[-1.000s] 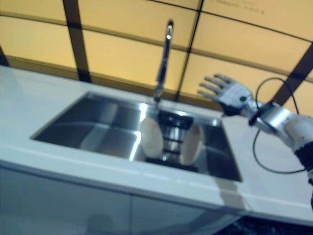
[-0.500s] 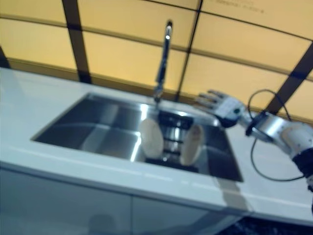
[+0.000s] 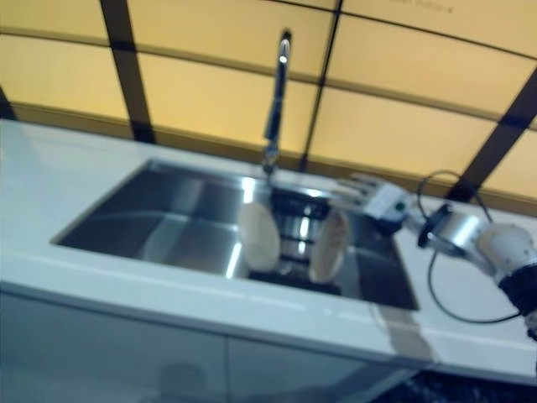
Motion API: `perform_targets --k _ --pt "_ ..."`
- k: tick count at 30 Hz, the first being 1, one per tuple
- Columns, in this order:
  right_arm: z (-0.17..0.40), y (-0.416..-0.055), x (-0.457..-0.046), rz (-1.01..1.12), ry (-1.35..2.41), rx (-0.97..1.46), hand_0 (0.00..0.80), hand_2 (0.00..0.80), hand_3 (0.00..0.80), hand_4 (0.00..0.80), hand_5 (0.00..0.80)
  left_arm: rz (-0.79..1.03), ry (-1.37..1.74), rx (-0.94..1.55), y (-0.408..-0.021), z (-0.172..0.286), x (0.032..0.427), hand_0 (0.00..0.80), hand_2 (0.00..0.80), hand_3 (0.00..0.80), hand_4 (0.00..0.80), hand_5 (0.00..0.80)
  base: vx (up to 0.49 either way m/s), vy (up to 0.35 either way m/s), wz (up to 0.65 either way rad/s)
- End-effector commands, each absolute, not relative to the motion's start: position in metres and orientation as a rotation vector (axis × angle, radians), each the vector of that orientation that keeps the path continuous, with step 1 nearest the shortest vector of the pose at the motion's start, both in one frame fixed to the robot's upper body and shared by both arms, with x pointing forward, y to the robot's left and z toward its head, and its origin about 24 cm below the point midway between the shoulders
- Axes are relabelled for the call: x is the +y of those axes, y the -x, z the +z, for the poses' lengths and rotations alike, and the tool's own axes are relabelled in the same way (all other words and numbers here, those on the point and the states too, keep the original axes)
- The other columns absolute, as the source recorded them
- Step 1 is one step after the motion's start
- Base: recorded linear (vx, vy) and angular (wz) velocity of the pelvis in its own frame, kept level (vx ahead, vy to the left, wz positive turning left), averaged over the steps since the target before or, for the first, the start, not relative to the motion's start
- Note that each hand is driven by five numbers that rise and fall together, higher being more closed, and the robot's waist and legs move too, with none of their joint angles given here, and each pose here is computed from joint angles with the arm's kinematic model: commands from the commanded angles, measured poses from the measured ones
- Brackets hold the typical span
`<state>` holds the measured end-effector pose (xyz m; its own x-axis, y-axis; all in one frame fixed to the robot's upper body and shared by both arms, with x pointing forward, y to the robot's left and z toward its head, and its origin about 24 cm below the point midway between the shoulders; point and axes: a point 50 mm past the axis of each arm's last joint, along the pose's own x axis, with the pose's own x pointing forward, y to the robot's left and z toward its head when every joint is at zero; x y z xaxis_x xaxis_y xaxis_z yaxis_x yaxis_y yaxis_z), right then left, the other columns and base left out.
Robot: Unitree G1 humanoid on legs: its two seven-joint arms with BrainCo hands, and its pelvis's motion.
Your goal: Take plates into dishwasher
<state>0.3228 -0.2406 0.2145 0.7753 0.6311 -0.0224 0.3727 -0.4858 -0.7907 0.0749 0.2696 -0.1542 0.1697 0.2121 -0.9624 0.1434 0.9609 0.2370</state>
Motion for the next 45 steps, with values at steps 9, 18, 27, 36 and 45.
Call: perform_targets --k 9,18,27,36,45 --pt "0.223 -0.32 -0.228 0.41 2.14 -0.822 0.0 0.0 0.0 0.0 0.0 0.054 -0.291 1.388 -0.079 -0.153 0.27 0.0 0.0 0.0 0.0 0.0 0.0 0.0 0.0" --pt "0.221 -0.32 -0.221 0.442 2.141 -0.84 0.0 0.0 0.0 0.0 0.0 0.06 -0.283 1.384 -0.078 -0.154 0.268 0.0 0.0 0.0 0.0 0.0 0.0 0.0 0.0" --pt "0.214 -0.319 -0.215 0.497 2.153 -0.864 0.0 0.0 0.0 0.0 0.0 0.072 -0.284 1.376 -0.079 -0.153 0.271 0.0 0.0 0.0 0.0 0.0 0.0 0.0 0.0" --pt "0.214 -0.321 -0.204 0.531 2.162 -0.9 0.0 0.0 0.0 0.0 0.0 0.085 -0.252 1.365 -0.08 -0.153 0.27 0.0 0.0 0.0 0.0 0.0 0.003 -0.005 0.03" --pt "0.209 -0.32 -0.196 0.602 2.18 -0.916 0.0 0.0 0.0 0.0 0.0 0.097 -0.226 1.35 -0.081 -0.153 0.269 0.0 0.0 0.0 0.0 0.0 0.008 0.001 0.04"
